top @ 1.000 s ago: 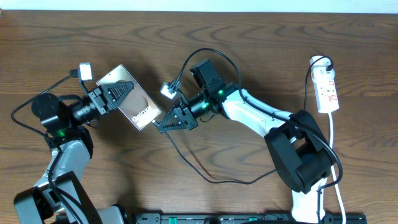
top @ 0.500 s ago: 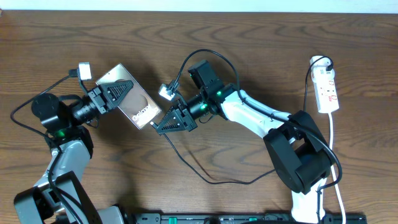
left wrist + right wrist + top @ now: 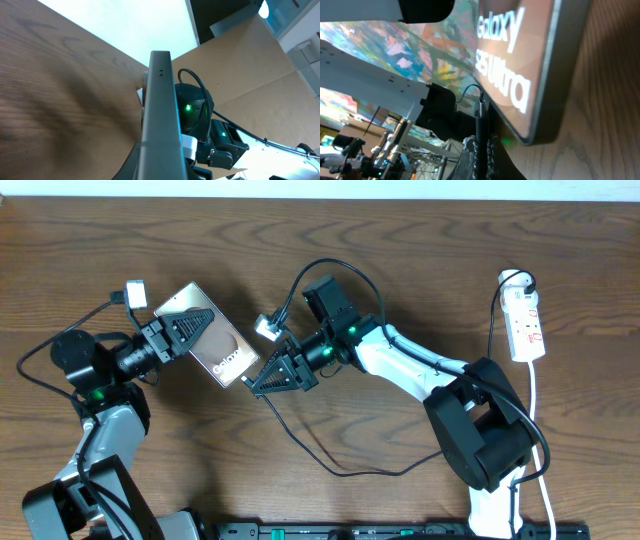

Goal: Plug charger to phone and switch on socket

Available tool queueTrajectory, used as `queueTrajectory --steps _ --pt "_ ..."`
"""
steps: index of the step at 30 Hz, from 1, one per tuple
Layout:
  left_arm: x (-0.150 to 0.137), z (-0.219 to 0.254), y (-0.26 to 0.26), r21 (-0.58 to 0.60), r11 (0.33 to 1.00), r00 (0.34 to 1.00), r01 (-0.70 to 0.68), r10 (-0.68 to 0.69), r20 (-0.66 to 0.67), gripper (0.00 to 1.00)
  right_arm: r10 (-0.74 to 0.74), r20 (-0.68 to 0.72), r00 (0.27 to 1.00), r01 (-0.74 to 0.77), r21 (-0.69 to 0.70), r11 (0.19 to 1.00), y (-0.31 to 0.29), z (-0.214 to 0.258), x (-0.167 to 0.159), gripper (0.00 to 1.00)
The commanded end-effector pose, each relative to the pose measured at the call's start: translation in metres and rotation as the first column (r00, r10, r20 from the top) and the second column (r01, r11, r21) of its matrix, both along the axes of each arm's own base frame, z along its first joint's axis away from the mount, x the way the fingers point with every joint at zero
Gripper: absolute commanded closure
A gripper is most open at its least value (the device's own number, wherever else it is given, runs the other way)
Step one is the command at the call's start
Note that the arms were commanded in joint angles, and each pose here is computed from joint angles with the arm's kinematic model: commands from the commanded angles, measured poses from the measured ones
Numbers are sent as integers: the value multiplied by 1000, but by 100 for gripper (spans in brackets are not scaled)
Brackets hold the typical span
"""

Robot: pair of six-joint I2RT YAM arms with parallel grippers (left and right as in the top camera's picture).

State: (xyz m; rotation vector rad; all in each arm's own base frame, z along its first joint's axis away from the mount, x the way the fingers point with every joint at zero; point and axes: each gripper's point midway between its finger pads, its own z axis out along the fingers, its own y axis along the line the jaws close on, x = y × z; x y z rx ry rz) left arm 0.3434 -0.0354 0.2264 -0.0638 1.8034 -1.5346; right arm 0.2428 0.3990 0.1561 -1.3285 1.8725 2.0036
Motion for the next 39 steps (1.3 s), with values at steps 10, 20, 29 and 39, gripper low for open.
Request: queueTrajectory --steps 10,20,29,39 --pt "-1 6 -2 -4 1000 1000 13 -13 2 93 1 -19 1000 -1 -14 1000 2 -2 -1 99" --pt "-2 8 -3 5 1000 1000 20 -20 22 93 -4 -29 1000 3 -12 1000 -1 -1 1 99" --pt "-2 8 -3 5 1000 1000 22 -22 22 92 3 -32 999 -3 0 1000 -2 1 1 99" --pt "-3 8 -3 5 1000 999 25 -25 22 92 -13 -37 999 13 -3 1000 -5 1 7 99"
